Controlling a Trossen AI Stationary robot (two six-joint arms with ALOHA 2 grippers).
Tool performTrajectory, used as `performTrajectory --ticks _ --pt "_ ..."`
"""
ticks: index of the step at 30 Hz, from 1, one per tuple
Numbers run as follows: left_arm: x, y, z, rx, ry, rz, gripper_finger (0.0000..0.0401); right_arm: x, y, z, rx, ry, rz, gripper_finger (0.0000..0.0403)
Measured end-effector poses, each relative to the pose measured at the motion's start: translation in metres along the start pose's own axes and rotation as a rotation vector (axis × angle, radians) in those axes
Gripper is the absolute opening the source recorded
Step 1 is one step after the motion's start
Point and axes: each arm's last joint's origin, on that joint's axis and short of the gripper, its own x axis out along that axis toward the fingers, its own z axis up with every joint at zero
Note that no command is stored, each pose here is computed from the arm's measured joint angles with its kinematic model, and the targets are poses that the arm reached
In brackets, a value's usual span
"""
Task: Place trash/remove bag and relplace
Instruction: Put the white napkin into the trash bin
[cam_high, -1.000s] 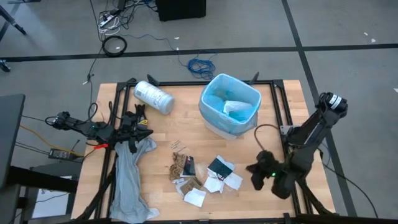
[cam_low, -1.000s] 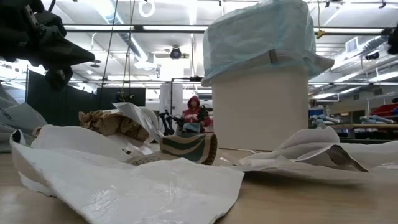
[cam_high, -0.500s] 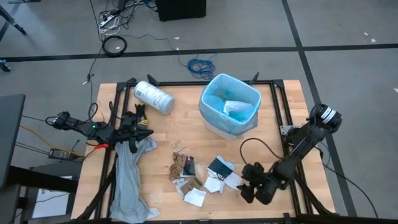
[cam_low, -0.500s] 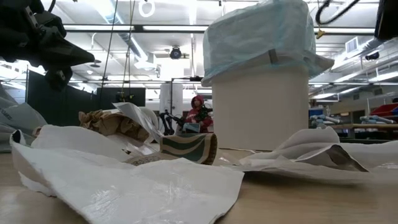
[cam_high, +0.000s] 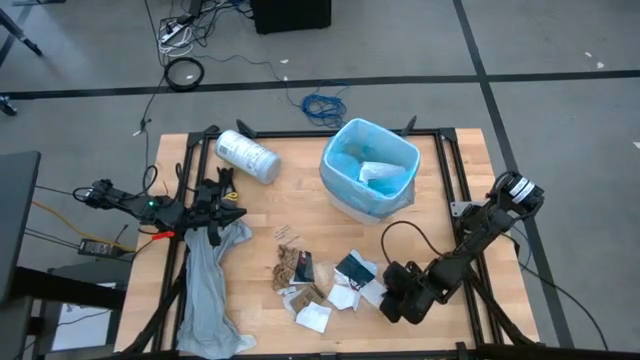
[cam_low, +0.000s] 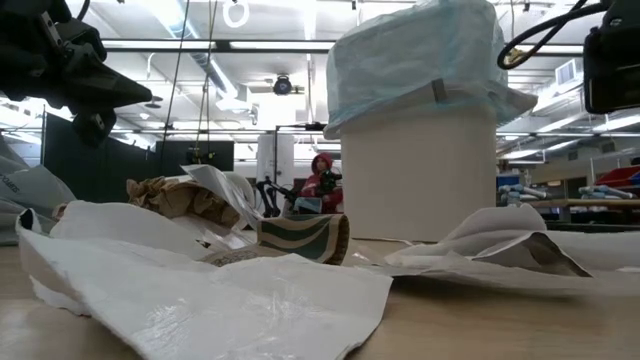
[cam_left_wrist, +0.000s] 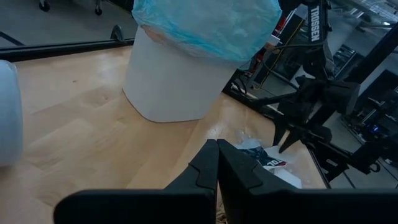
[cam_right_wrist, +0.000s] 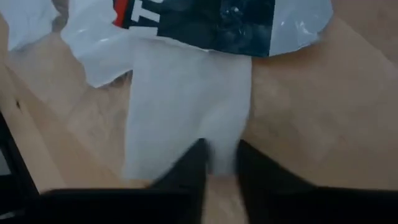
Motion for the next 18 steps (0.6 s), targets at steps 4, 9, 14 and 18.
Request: performTrajectory --ticks 4,9,14,18 --pt "0.0 0.0 0.0 0.0 0.0 0.0 0.0015 0.0 0.001 0.004 0.033 0.002 0.015 0.0012" --pt "0.0 0.0 0.0 0.0 -0.008 0.013 0.0015 -0.021 0.024 0.02 0.043 -0.046 0.15 0.0001" --pt "0.0 0.001 0.001 0.0 -0.027 0.045 0.0015 -0.065 0.049 0.047 0.003 -0.188 0.28 0.0" --pt "0.0 0.002 0.001 0.001 -0.041 0.068 0.0015 -0.108 0.06 0.07 -0.052 -0.35 0.319 0.0"
